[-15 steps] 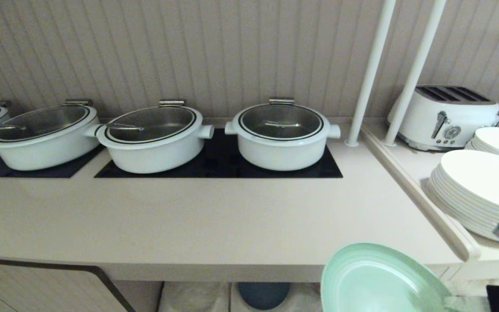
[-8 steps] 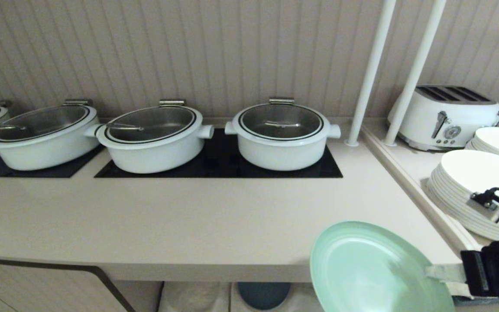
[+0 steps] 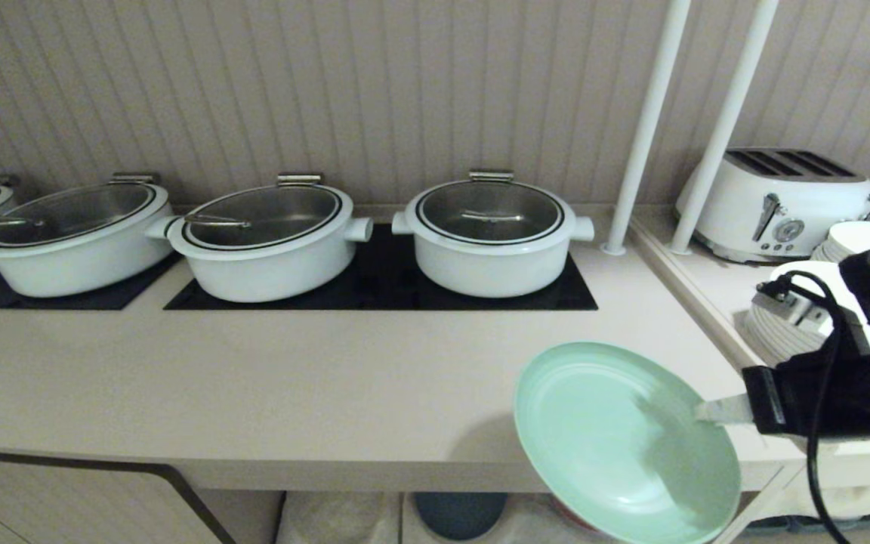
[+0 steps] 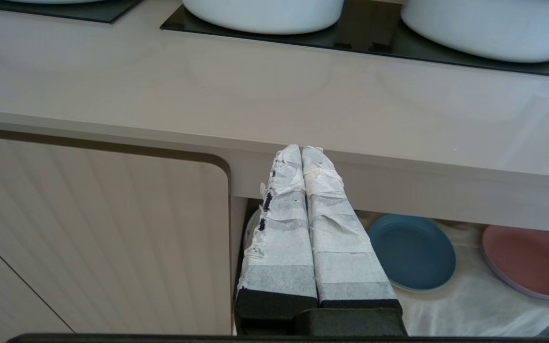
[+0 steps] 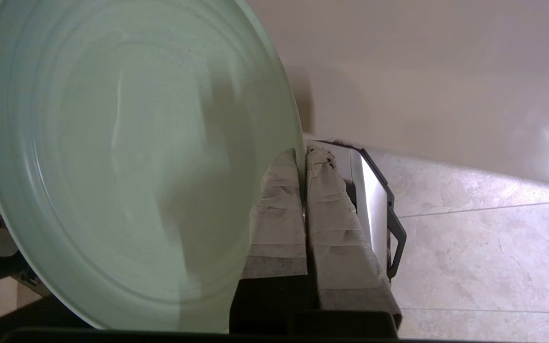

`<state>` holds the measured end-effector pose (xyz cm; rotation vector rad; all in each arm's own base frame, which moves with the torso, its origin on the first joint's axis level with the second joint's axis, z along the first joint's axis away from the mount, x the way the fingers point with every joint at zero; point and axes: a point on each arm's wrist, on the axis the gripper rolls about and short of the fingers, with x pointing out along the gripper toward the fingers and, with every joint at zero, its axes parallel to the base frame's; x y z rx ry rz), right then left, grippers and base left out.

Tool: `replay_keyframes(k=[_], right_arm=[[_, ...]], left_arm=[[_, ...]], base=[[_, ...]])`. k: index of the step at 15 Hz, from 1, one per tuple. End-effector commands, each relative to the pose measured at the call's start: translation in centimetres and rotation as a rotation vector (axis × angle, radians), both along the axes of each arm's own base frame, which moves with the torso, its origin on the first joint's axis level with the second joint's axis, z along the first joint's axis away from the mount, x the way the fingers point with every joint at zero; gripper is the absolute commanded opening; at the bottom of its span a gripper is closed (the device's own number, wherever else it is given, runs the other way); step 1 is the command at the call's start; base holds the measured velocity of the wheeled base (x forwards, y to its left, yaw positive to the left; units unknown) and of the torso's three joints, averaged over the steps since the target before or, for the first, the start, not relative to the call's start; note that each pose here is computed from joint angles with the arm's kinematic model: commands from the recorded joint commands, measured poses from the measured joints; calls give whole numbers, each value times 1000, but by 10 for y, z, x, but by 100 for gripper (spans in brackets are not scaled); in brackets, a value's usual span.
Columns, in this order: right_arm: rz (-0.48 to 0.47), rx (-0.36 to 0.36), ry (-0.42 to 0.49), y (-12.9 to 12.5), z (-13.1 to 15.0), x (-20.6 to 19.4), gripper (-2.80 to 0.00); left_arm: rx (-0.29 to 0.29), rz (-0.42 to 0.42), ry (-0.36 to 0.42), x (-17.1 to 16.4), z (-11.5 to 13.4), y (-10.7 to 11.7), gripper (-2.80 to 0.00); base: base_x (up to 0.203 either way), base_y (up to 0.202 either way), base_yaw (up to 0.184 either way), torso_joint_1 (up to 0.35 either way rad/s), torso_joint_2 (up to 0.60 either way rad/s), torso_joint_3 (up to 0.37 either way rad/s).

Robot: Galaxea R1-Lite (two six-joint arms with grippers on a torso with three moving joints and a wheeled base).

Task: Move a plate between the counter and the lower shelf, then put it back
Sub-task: Put the plate

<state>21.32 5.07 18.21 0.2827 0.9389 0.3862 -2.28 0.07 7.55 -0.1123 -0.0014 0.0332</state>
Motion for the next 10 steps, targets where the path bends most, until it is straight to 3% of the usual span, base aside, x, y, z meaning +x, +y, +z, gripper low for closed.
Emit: replay_keyframes(k=[1,10], right_arm=[[13,-3,34,7,-6,19,-280],[177,-9,59,67,-20,63,-280]], left_arm=[[-1,1,0,0,0,0,-280],[-1,1,0,0,0,0,-280]], base=[[0,0,0,0,0,0],[0,0,0,0,0,0]])
